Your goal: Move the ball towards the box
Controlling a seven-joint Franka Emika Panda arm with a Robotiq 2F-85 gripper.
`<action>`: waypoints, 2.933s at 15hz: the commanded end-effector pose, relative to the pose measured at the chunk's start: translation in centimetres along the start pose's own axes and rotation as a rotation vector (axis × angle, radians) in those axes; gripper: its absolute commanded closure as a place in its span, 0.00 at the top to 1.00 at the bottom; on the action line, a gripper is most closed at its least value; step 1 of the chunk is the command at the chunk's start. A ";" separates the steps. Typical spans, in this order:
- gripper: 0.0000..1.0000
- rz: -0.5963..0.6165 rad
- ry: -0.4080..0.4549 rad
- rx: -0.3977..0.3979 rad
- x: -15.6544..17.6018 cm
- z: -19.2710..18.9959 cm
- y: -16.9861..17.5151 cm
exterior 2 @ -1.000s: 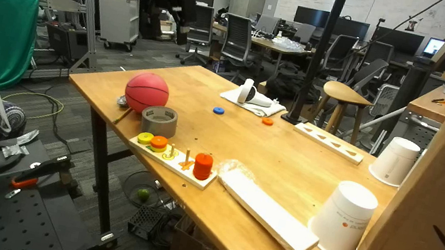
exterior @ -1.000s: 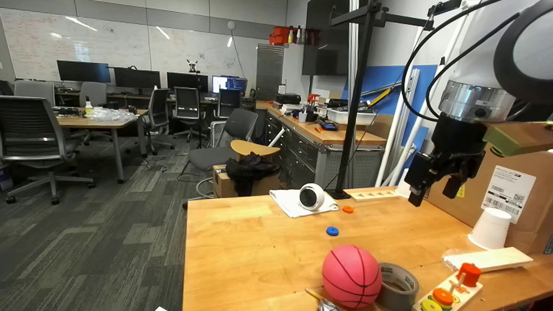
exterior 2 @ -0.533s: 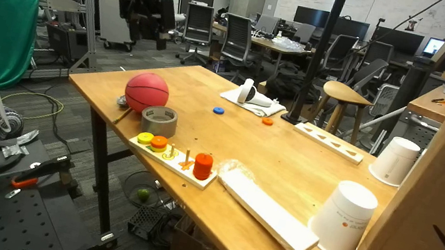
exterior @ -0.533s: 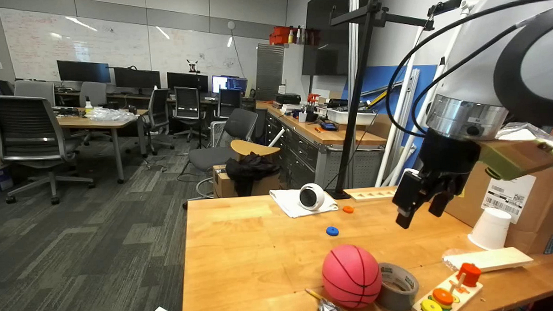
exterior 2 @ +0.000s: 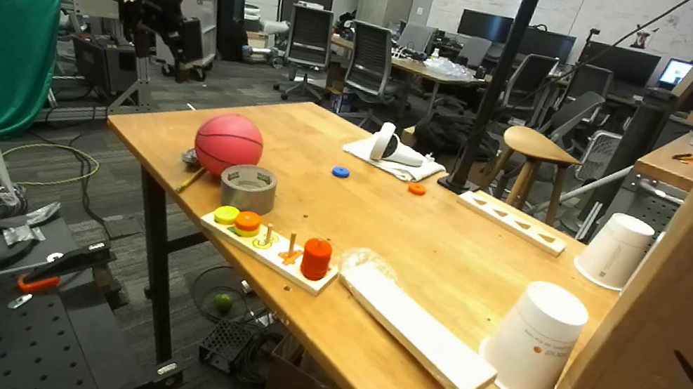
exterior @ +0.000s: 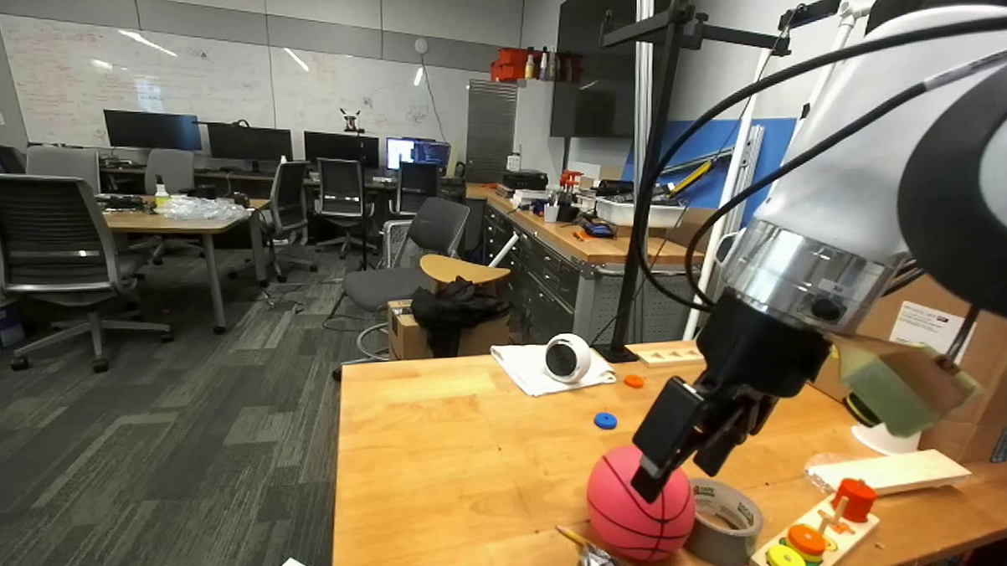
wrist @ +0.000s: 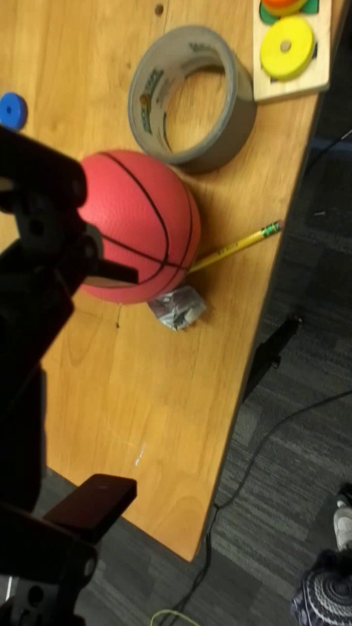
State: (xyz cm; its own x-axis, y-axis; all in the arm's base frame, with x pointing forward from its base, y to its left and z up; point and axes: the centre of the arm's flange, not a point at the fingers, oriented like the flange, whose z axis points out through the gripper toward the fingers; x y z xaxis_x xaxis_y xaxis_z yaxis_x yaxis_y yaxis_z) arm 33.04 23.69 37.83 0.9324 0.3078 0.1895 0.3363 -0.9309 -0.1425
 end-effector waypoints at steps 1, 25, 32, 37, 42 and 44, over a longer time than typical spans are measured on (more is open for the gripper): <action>1.00 -0.114 0.022 0.113 0.9 3.4 -1.7; 1.00 -0.595 -0.047 -0.434 5.2 -5.0 8.9; 1.00 -0.398 -0.076 -0.128 1.2 5.1 5.6; 1.00 -0.314 -0.114 -0.060 0.7 8.6 6.1; 1.00 -0.291 -0.188 -0.087 0.3 9.0 9.7; 1.00 -0.275 -0.217 -0.102 0.1 8.5 11.5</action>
State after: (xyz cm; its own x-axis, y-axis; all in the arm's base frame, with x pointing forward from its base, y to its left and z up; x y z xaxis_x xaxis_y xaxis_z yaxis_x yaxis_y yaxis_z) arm 37.22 16.88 27.26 0.8169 0.5762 0.0259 0.5768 -0.8163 -0.0319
